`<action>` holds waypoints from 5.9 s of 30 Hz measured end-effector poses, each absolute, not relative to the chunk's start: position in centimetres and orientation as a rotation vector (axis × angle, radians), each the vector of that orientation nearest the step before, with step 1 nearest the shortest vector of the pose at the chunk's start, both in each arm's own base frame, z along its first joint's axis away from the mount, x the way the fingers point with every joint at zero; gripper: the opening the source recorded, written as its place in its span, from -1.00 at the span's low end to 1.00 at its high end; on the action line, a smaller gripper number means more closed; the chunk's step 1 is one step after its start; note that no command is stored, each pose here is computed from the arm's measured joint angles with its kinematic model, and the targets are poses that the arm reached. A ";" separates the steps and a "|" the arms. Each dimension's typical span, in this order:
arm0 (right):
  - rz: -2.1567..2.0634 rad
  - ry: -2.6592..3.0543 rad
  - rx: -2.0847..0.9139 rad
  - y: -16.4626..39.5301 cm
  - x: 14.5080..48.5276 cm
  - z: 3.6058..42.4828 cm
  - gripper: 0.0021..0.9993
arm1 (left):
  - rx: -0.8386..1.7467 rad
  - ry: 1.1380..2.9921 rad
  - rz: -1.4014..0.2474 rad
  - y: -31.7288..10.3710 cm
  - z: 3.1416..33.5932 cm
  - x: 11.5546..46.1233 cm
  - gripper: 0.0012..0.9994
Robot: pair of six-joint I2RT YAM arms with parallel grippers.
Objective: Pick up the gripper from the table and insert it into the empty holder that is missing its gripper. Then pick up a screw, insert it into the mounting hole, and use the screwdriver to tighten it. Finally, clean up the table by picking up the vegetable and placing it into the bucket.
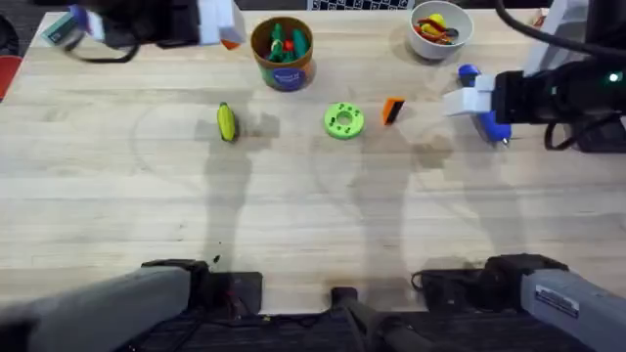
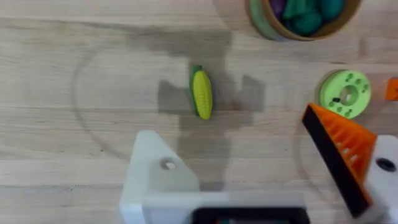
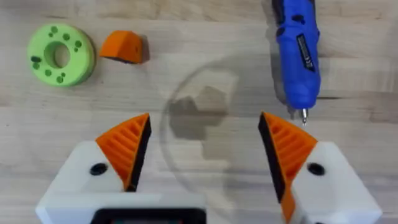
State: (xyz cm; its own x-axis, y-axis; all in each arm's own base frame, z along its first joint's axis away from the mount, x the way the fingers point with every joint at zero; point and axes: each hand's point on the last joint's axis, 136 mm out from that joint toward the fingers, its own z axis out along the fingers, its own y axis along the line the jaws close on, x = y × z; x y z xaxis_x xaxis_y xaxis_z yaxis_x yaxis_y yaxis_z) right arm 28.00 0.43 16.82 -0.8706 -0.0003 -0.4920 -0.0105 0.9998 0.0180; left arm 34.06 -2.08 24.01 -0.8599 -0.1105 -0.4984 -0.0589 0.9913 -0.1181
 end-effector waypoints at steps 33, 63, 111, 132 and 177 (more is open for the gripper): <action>0.029 2.941 -0.004 0.4 20.8 14.1 0.98 | 0.152 2.220 0.071 -0.6 30.9 29.8 0.97; 0.029 2.941 -0.003 0.4 20.8 14.1 0.98 | 0.453 1.322 -0.418 -9.5 23.5 21.1 0.97; 0.029 2.941 -0.004 0.4 20.8 14.1 0.98 | 0.886 1.469 -1.004 -16.2 15.9 13.6 0.97; 0.029 2.941 -0.004 0.4 20.8 14.1 0.99 | 0.936 1.429 -0.973 -16.4 15.9 13.3 0.97; 0.358 2.969 -0.018 8.4 32.2 18.2 0.98 | 0.937 1.428 -0.973 -16.4 15.9 13.3 0.97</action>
